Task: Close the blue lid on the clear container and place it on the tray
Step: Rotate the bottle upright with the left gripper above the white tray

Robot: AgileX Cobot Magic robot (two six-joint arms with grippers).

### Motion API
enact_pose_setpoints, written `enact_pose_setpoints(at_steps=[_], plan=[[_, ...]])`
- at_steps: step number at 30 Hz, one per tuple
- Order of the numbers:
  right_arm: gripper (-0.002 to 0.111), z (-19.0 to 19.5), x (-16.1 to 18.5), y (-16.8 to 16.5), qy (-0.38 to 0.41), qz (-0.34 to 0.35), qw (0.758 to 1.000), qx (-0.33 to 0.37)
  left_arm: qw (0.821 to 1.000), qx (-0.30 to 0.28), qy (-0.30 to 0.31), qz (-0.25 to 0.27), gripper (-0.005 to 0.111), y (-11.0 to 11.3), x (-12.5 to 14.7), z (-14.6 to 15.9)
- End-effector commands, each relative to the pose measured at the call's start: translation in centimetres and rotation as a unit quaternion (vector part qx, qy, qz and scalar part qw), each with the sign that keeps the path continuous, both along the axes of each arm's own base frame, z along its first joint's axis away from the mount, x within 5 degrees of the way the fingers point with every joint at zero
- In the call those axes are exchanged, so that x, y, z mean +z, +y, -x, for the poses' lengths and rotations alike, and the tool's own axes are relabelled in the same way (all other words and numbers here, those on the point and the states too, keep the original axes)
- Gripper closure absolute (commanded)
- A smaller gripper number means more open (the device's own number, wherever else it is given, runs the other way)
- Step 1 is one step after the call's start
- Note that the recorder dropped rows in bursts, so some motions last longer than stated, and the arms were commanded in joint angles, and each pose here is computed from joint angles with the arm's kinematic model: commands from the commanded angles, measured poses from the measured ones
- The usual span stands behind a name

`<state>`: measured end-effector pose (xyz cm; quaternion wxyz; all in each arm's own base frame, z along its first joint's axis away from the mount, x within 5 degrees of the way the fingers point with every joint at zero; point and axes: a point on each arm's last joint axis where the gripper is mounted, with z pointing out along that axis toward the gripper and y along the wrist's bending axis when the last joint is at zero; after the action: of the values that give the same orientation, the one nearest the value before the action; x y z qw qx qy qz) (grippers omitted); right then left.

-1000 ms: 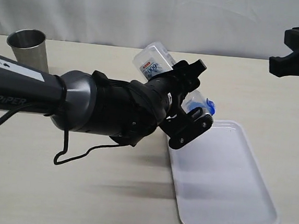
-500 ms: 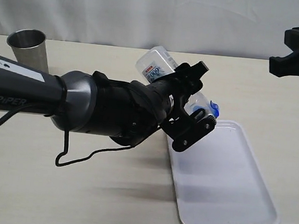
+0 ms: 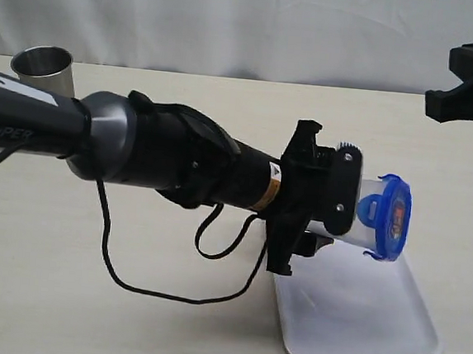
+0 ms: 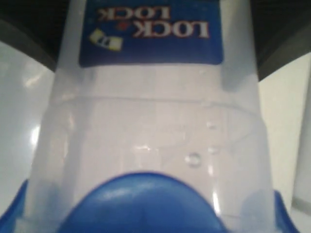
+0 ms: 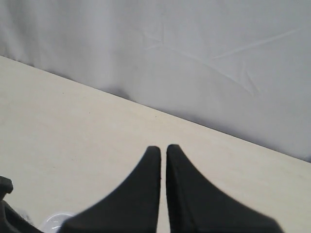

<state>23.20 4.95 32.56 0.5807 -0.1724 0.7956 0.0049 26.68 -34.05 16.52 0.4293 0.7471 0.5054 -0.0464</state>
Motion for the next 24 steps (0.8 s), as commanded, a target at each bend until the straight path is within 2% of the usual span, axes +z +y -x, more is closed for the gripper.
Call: enact_pose_setpoints(at_steps=[1,4,7,13,15,19,24], plan=[[0.104,-0.2,-0.3,-0.1,-0.002,0.002,1.0,-0.004,0.988,0.001,0.114,0.103,0.107,1.3,1.3,-1.5],[0.104,-0.2,-0.2,-0.1,-0.003,0.0,1.0,-0.005,0.96,-0.048,0.192,0.197,0.107,2.1,2.4,-1.9],[0.104,-0.3,-0.2,-0.5,-0.003,-0.004,1.0,-0.014,0.927,-0.082,0.24,0.276,0.107,2.6,2.8,-2.3],[0.104,-0.5,-0.2,-2.4,0.001,-0.031,0.998,-0.063,0.893,-0.113,0.253,0.354,0.107,2.4,0.3,-3.0],[0.104,-0.6,-0.2,-2.9,0.002,-0.038,0.996,-0.077,0.875,-0.121,0.263,0.387,0.107,2.3,-0.8,-3.0],[0.104,-0.6,-0.2,-3.5,0.002,-0.041,0.995,-0.089,0.861,-0.062,0.28,0.42,0.107,2.1,-3.4,-4.3],[0.104,-0.6,-0.2,-3.5,0.002,-0.041,0.995,-0.089,0.857,-0.051,0.288,0.424,0.107,1.2,-5.6,-5.5]])
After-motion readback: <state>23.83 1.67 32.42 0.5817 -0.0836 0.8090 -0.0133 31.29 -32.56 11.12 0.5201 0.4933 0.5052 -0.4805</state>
